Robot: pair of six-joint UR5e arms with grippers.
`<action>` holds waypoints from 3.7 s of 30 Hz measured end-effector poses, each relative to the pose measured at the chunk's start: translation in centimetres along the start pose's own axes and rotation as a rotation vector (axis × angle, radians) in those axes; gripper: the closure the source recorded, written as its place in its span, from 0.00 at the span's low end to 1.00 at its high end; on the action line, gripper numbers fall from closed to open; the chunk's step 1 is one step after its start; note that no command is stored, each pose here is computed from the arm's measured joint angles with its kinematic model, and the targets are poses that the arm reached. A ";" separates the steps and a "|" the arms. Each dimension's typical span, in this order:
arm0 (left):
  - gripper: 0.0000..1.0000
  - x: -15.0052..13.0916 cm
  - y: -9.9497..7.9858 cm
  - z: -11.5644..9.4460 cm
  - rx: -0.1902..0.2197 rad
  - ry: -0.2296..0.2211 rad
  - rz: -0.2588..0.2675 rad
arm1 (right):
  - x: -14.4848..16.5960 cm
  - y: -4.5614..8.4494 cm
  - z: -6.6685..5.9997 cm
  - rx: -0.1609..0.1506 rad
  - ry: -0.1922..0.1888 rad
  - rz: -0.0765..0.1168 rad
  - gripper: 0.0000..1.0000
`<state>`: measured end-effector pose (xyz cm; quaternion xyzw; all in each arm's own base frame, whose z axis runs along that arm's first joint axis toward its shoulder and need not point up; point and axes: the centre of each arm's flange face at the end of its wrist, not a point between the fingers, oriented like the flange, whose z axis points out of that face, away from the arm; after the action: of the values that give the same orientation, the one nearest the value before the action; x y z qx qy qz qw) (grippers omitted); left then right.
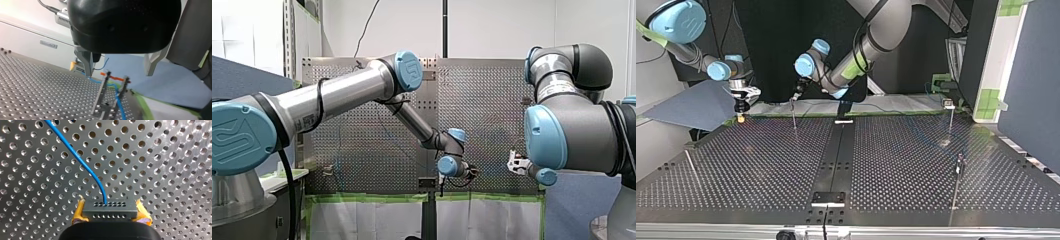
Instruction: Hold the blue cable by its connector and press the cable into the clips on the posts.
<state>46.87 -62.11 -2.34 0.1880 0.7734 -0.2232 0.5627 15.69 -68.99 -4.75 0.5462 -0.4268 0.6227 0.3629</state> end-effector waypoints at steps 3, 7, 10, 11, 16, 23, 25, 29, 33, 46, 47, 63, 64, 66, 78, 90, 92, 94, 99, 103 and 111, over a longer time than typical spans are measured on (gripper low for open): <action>0.00 -0.2 -0.2 0.3 0.000 -0.028 0.004 | 0.0 0.0 0.0 0.000 0.000 -0.001 1.00; 0.00 -0.4 -0.3 0.5 0.003 -0.049 0.004 | 0.0 0.0 0.0 0.000 -0.001 -0.002 1.00; 0.00 0.0 -0.2 0.5 0.002 -0.048 0.004 | 0.0 0.0 0.0 0.001 -0.001 -0.004 1.00; 0.00 0.2 -0.2 0.6 0.001 -0.047 0.004 | 0.0 0.0 0.0 0.001 -0.001 -0.004 1.00; 0.00 1.4 0.2 0.8 -0.011 -0.026 0.007 | 0.0 -0.1 0.0 0.002 -0.002 -0.006 1.00; 0.00 1.4 0.1 1.0 -0.028 -0.016 0.020 | -0.1 -0.2 0.0 0.004 -0.005 -0.006 1.00; 0.00 1.2 0.0 1.0 -0.028 -0.018 0.022 | -0.1 -0.3 0.0 0.005 -0.005 -0.006 1.00; 0.00 1.1 0.0 1.0 -0.033 -0.020 0.022 | -0.1 -0.3 0.0 0.005 -0.005 -0.005 1.00; 0.00 1.0 -0.1 1.1 -0.035 -0.022 0.022 | -0.1 -0.3 0.0 0.006 -0.006 -0.005 1.00; 0.00 0.7 -0.6 1.0 -0.039 -0.009 0.027 | -0.1 -0.6 0.0 0.011 -0.006 -0.005 1.00; 0.00 0.7 -0.6 0.9 -0.038 -0.007 0.027 | -0.1 -0.6 0.0 0.011 -0.007 -0.005 1.00; 0.00 0.7 -1.1 0.6 -0.055 0.015 0.059 | -0.1 -0.7 0.1 0.013 -0.006 -0.005 1.00; 0.00 0.5 -1.1 0.5 -0.060 0.015 0.069 | -0.1 -0.7 0.1 0.014 -0.007 -0.005 1.00; 0.00 0.4 -1.3 0.3 -0.068 0.018 0.086 | -0.2 -0.8 0.1 0.017 -0.007 -0.005 1.00; 0.00 -1.8 -5.2 -3.6 -0.060 0.003 0.203 | -0.2 -1.1 0.1 0.020 -0.011 -0.001 1.00; 0.00 -6.5 -5.0 -6.0 -0.087 -0.114 0.137 | -0.3 -1.3 0.1 0.025 -0.013 -0.001 1.00; 0.00 -7.3 -4.8 -6.4 -0.090 -0.135 0.110 | -0.3 -1.3 0.1 0.025 -0.014 -0.001 1.00; 0.00 -8.2 -4.4 -6.8 -0.095 -0.156 0.084 | -0.3 -1.3 0.1 0.025 -0.015 -0.001 1.00; 0.00 -10.0 -3.6 -7.6 -0.105 -0.202 0.024 | -0.4 -1.3 0.0 0.023 -0.021 0.001 1.00; 0.00 -11.7 -2.8 -8.5 -0.114 -0.248 -0.033 | -0.4 -1.5 0.0 0.025 -0.024 0.001 1.00; 0.00 -14.3 -2.6 -10.6 -0.097 -0.323 -0.126 | -0.6 -1.9 0.0 0.028 -0.034 -0.011 1.00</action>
<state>41.40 -58.93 14.45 0.0735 0.6930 -0.2476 0.6730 17.53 -68.23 -5.05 0.5640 -0.4212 0.6174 0.3512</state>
